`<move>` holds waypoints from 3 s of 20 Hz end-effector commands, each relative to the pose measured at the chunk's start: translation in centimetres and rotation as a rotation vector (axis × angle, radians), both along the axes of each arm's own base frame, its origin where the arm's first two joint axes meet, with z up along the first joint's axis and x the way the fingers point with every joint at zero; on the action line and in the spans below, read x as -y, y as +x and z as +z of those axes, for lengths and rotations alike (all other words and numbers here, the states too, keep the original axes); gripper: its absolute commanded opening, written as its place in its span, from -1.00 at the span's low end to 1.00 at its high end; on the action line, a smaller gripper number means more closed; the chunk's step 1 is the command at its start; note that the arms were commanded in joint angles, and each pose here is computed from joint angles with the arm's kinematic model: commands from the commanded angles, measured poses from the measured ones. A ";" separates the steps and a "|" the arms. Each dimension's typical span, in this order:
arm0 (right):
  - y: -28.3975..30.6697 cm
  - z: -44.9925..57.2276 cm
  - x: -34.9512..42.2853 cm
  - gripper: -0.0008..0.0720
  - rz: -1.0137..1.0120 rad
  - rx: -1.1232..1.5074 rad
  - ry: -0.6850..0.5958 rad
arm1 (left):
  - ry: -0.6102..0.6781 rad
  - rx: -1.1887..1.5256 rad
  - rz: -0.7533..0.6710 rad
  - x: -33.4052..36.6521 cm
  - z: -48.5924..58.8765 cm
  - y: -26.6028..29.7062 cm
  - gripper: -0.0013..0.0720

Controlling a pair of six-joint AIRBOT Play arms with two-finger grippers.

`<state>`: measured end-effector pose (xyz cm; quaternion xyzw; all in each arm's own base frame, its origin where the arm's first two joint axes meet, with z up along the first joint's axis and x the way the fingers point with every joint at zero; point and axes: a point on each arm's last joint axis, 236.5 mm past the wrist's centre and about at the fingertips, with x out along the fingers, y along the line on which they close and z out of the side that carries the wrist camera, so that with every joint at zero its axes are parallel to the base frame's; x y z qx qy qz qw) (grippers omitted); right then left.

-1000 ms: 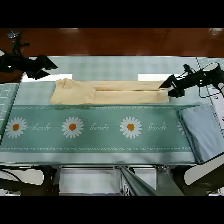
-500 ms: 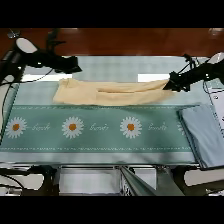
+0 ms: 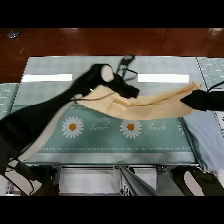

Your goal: Fold the shirts.

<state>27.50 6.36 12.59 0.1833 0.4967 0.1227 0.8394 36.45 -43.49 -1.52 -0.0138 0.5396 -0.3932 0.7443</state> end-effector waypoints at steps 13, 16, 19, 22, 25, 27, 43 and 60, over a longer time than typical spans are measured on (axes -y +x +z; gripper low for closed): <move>-1.0 3.2 -2.7 -0.91 0.029 0.116 0.083 | -0.170 -0.086 0.212 -7.0 8.4 6.6 -0.90; 1.4 3.0 -8.0 -0.91 0.160 0.114 0.143 | -0.199 -0.001 0.393 -19.4 15.4 10.6 -0.90; 5.3 2.1 -15.9 -0.91 0.318 0.096 0.164 | -0.131 0.234 0.529 -30.2 21.9 9.9 -0.90; 9.2 -1.7 -23.8 -0.91 0.437 0.018 0.163 | -0.101 0.300 0.735 -38.1 23.0 4.9 -0.90; 11.9 -6.8 -30.1 -0.91 0.506 -0.058 0.154 | -0.101 0.249 0.763 -37.8 19.2 -2.4 -0.90; 13.8 -10.3 -33.1 -0.85 0.501 -0.109 0.165 | -0.167 0.184 0.751 -35.5 15.9 -6.0 -0.90; 1.5 -15.4 -4.2 0.74 -0.334 -0.180 0.150 | -0.204 0.063 0.746 -33.1 8.2 -9.0 -0.90; 10.9 -10.8 -20.2 -0.91 0.268 -0.224 0.416 | -0.196 0.028 0.681 -30.7 6.8 -8.8 -0.89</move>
